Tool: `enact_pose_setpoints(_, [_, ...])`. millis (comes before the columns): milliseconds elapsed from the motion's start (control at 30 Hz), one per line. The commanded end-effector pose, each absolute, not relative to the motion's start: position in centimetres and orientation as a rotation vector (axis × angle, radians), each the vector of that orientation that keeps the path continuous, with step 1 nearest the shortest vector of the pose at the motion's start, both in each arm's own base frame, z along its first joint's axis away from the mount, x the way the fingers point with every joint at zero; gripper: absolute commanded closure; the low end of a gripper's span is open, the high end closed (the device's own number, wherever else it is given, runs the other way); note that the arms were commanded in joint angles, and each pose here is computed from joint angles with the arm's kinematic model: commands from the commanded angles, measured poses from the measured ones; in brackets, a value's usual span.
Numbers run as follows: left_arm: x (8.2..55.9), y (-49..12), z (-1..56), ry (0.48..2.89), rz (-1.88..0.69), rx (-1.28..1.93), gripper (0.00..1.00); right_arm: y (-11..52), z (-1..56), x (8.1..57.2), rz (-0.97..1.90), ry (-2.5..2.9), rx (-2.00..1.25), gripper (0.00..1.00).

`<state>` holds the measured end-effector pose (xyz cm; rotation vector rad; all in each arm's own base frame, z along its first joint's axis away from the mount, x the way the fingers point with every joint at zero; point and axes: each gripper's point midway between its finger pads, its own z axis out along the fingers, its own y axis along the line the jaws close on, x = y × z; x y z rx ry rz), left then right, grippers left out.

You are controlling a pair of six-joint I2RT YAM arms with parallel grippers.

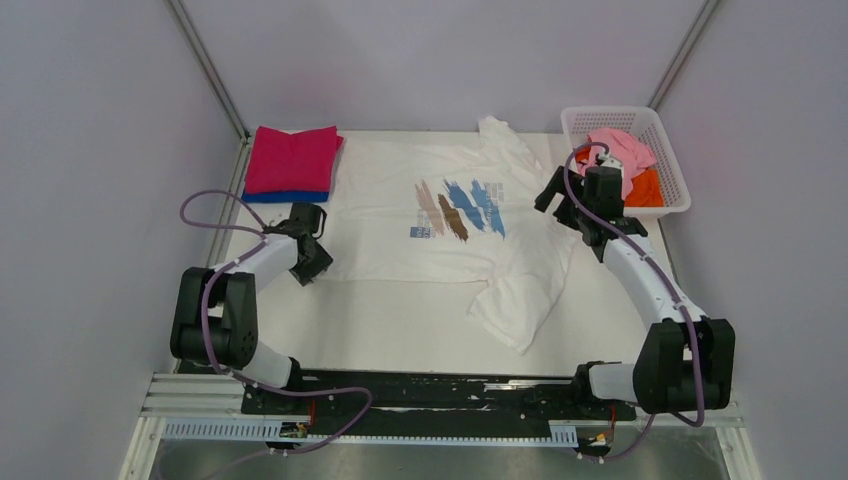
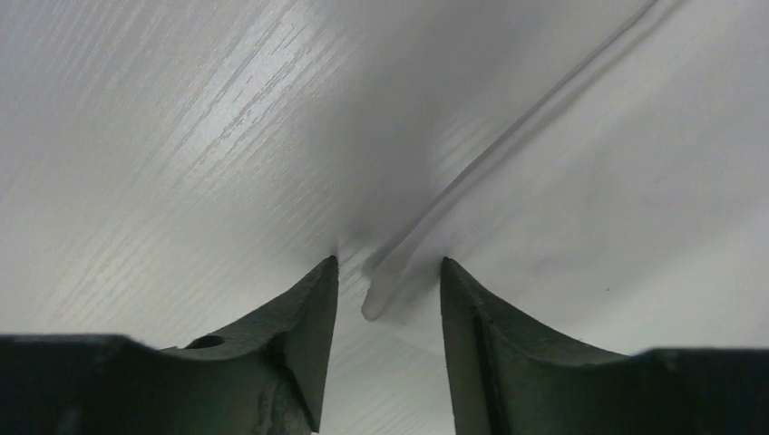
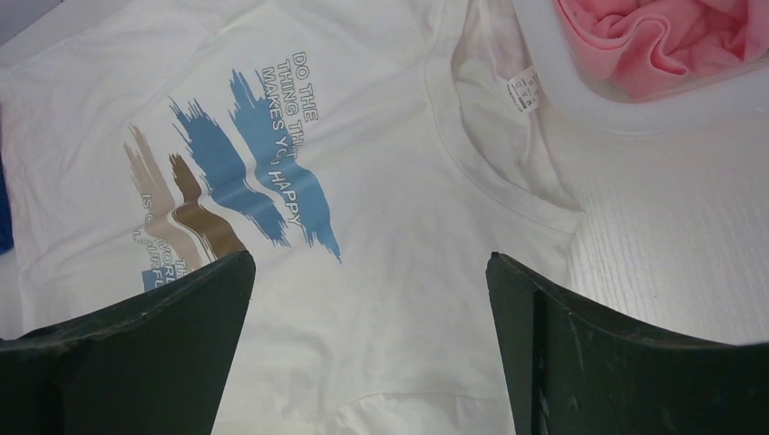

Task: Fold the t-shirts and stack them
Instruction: Flatten out the tshirt

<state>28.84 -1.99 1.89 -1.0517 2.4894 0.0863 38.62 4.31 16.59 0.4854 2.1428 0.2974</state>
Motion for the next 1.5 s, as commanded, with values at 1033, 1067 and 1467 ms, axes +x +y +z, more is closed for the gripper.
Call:
enact_pose_setpoints(1033, [27.4,-5.1,6.1,2.437,-0.220,-0.793,1.00,10.2,7.7,17.5,0.076,2.828,0.422,0.13])
enact_pose_setpoints(1067, [27.4,-5.2,6.2,2.434,-0.232,-0.791,1.00,10.7,7.5,16.5,0.098,2.849,0.413,0.15])
enact_pose_setpoints(1467, [27.2,-5.6,7.9,2.363,-0.302,-0.810,1.00,13.8,3.0,13.0,0.225,2.989,0.416,0.39])
